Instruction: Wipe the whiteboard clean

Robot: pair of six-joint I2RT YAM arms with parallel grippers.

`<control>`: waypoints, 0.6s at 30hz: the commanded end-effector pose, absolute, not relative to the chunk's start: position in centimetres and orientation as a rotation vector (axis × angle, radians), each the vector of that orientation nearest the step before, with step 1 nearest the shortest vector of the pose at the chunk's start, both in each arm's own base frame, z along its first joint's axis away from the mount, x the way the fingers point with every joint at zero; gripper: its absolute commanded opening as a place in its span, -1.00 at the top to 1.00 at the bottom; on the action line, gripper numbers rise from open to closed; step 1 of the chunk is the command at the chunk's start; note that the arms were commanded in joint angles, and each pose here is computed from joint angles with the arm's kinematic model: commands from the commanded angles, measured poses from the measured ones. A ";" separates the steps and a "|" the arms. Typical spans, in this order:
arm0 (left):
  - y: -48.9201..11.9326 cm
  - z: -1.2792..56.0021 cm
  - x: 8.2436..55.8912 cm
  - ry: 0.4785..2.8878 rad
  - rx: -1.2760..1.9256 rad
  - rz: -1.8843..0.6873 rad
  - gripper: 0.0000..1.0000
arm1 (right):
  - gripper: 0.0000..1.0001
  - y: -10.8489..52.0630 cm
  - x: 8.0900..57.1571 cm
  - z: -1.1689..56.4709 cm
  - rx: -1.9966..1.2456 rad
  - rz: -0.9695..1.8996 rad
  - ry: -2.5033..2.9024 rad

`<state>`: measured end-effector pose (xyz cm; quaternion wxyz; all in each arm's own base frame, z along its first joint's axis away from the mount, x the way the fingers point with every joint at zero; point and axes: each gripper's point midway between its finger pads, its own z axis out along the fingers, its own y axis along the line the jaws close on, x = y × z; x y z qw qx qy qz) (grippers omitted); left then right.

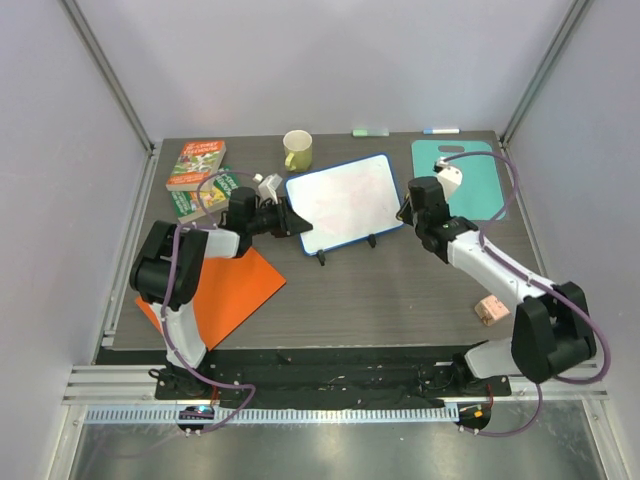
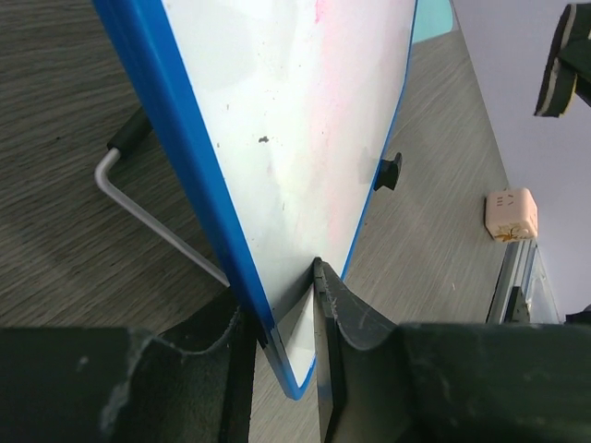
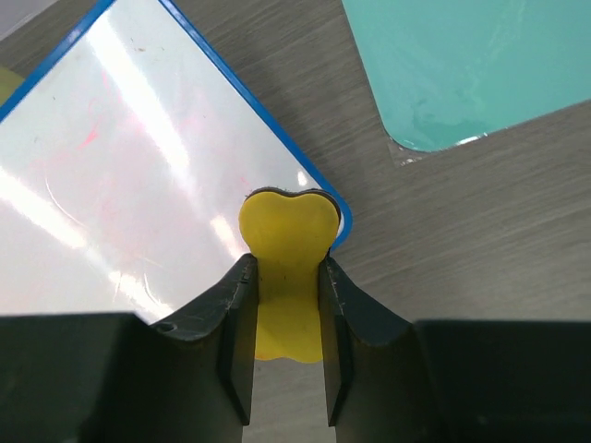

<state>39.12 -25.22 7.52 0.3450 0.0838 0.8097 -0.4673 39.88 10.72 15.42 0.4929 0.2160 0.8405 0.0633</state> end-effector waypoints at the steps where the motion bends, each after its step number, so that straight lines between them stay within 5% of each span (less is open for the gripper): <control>1: -24.5 5.8 37.7 2.160 0.293 -1.133 1.00 | 0.98 8.8 35.5 13.1 0.508 0.066 2.148; 18: -21.6 7.0 35.7 2.184 0.301 -1.004 1.00 | 0.98 7.7 28.7 5.9 0.511 0.054 2.342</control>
